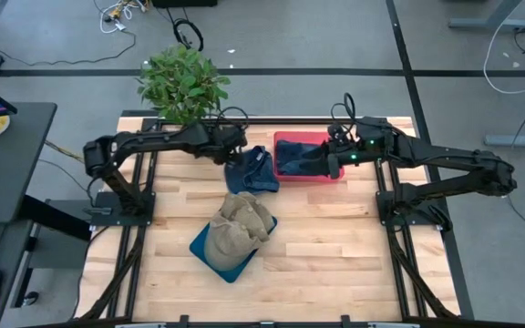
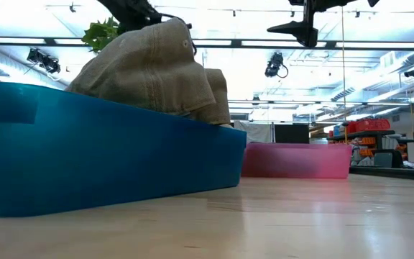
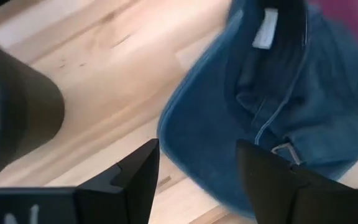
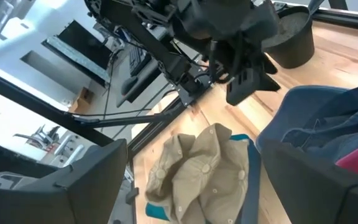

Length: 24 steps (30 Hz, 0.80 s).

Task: Pick & Place hat
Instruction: Put the blue cap into the pink bin

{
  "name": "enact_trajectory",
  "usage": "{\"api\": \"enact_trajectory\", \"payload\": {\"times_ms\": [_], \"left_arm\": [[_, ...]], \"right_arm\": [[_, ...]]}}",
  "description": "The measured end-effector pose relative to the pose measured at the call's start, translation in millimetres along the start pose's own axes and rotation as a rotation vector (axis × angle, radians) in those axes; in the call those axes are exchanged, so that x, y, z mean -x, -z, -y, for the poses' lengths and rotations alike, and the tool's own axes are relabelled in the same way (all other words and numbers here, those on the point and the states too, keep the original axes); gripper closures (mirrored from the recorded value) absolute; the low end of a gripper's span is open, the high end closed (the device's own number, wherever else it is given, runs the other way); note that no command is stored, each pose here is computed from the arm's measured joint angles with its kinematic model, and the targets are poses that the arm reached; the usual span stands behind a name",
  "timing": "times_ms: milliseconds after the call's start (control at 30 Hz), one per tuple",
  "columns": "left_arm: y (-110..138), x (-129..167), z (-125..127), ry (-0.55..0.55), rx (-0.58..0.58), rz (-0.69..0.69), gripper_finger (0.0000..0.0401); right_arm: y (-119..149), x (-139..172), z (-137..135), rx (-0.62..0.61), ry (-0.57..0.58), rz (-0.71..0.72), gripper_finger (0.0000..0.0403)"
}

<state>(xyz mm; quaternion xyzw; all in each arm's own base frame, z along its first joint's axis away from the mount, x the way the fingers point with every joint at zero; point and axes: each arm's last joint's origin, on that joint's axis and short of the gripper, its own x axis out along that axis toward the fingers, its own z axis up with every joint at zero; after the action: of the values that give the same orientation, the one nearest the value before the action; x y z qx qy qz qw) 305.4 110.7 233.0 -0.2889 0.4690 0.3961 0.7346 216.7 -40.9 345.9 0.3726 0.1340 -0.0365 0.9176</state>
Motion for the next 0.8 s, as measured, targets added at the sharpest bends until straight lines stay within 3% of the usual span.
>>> {"api": "enact_trajectory", "payload": {"times_ms": [400, 633, 800], "left_arm": [[-1, -43, -7, 0.044, -0.093, 0.027, 0.0124], [-2, -64, -22, 0.15, -0.124, -0.03, 0.0122], [7, -73, -31, 0.141, -0.115, -0.059, 0.0138]], "right_arm": [[0, 0, 0, -0.019, -0.002, 0.002, 0.003], [0, 0, 0, -0.031, 0.001, 0.009, 0.003], [-1, -1, -1, -0.03, 0.007, 0.023, 0.003]]}}
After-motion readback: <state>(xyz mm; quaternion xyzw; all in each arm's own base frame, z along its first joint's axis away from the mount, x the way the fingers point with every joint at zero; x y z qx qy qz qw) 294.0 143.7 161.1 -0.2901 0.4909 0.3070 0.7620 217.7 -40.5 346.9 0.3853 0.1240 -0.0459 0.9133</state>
